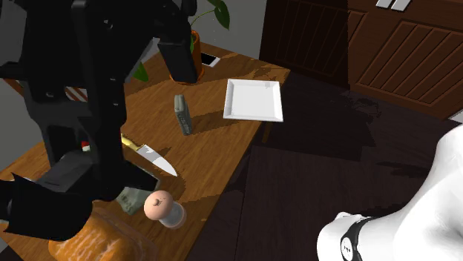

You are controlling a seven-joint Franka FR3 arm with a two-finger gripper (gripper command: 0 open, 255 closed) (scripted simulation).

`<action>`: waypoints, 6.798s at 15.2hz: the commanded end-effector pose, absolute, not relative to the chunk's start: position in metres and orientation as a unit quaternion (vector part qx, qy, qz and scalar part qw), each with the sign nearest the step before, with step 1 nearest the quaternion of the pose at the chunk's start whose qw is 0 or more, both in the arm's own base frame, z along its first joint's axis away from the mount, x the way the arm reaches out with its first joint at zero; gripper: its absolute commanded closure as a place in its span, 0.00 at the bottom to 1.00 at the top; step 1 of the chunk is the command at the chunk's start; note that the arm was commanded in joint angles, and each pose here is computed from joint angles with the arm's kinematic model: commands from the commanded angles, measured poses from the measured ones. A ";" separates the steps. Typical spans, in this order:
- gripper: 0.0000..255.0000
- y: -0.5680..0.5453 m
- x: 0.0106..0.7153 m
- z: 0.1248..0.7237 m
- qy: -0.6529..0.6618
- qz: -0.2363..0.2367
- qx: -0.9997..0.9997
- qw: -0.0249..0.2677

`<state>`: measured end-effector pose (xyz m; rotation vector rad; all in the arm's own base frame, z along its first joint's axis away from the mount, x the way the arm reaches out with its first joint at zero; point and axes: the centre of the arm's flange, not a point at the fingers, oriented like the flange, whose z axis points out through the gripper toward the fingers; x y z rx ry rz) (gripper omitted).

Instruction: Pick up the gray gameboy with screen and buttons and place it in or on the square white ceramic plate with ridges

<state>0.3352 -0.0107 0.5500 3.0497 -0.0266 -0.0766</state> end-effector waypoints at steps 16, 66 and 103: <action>0.00 -0.128 0.444 0.390 -0.183 -0.016 0.982 0.036; 1.00 -0.333 0.522 0.138 -0.412 -0.005 0.911 0.022; 1.00 -0.494 0.315 0.255 -0.412 -0.005 0.911 0.022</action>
